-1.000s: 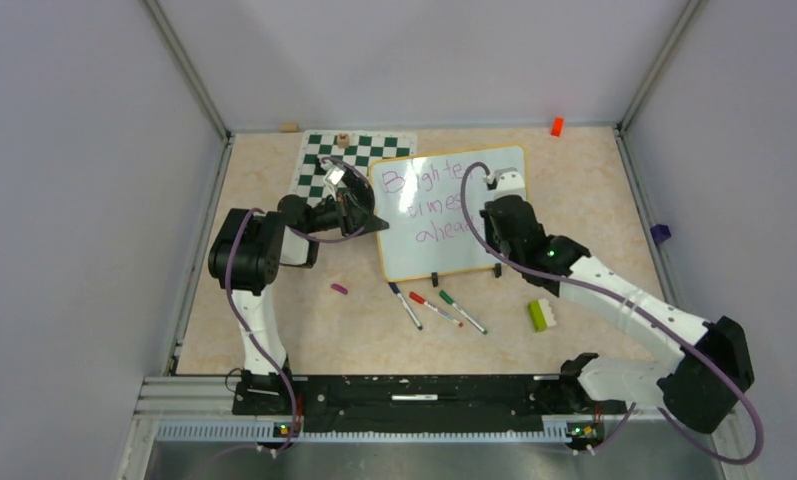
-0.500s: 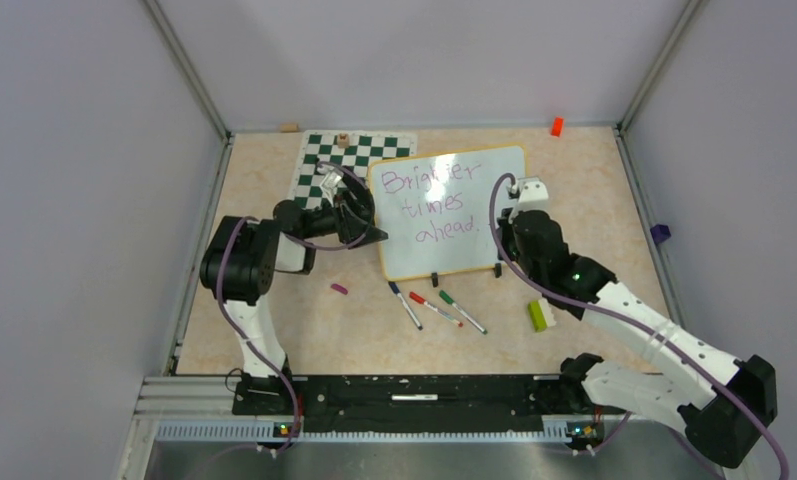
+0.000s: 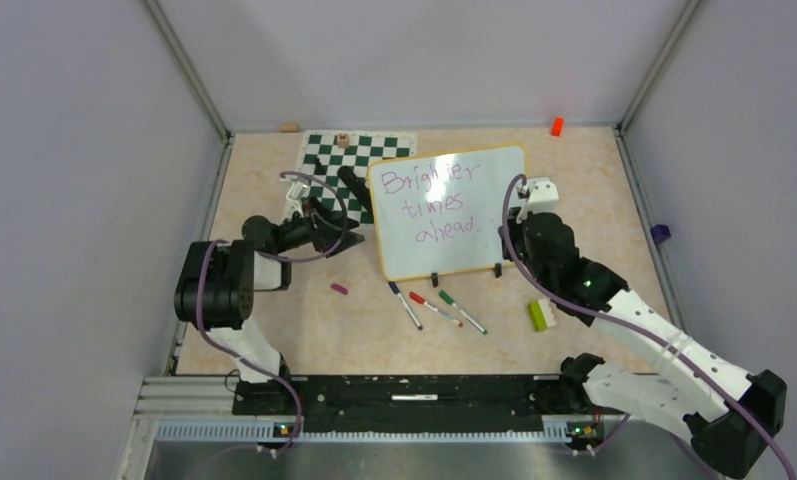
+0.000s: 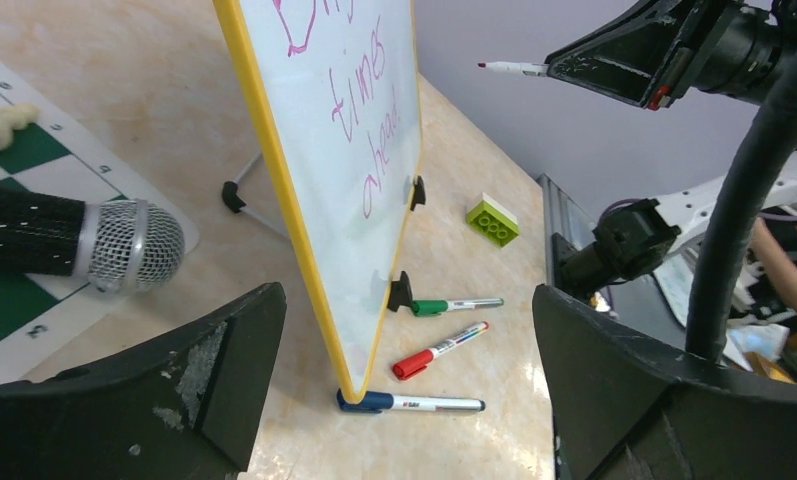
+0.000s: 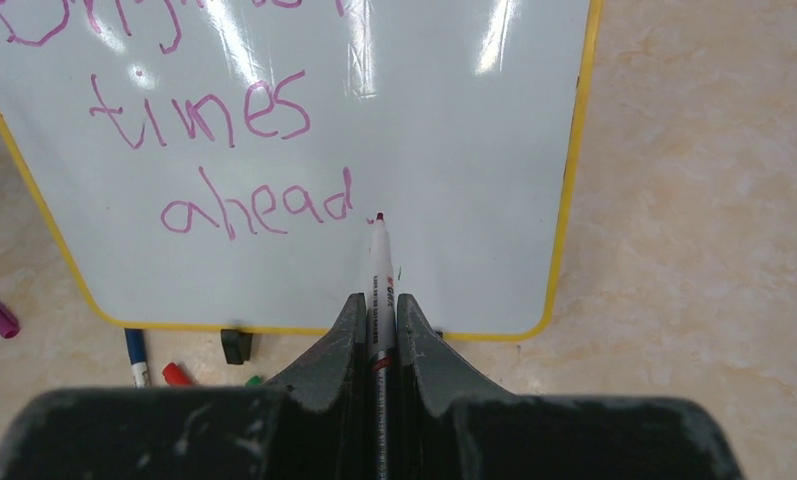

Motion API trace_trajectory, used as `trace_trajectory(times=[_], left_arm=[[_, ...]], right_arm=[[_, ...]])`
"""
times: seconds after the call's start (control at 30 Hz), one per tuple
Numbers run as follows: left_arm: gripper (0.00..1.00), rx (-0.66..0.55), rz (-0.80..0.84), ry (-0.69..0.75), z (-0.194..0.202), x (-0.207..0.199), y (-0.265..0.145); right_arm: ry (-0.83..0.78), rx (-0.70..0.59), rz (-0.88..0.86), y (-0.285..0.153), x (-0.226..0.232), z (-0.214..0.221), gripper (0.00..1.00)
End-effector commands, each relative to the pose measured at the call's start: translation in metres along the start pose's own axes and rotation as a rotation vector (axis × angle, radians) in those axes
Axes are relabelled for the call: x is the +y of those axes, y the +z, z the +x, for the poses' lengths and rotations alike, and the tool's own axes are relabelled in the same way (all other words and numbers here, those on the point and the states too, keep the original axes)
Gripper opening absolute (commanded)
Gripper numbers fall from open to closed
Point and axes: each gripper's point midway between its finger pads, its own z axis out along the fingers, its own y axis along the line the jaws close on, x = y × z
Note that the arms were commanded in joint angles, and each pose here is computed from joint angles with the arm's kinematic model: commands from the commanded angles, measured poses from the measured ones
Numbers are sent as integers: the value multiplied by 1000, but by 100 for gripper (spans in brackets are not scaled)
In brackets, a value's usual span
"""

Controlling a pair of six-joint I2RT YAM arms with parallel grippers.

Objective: Write a sentence on the whiteboard
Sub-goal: Write a sentence on the whiteboard, then pick up the pen cap from the center of the board.

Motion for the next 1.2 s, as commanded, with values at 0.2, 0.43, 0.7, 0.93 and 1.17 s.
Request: trace_trajectory(times=[0.2, 0.43, 0.7, 0.93, 1.17], left_arm=[[99, -68, -163, 162, -9, -13, -21], [99, -68, -439, 249, -20, -24, -44], [98, -414, -988, 60, -33, -18, -123], [91, -659, -1222, -294, 7, -2, -171], [88, -406, -1286, -675, 40, -2, -149]], right_arm=[[25, -27, 21, -2, -5, -10, 0], [30, -36, 28, -3, -6, -13, 0], [33, -39, 14, 0, -2, -16, 0], [39, -52, -7, -6, 1, -26, 0], [13, -18, 43, -7, -8, -20, 0]])
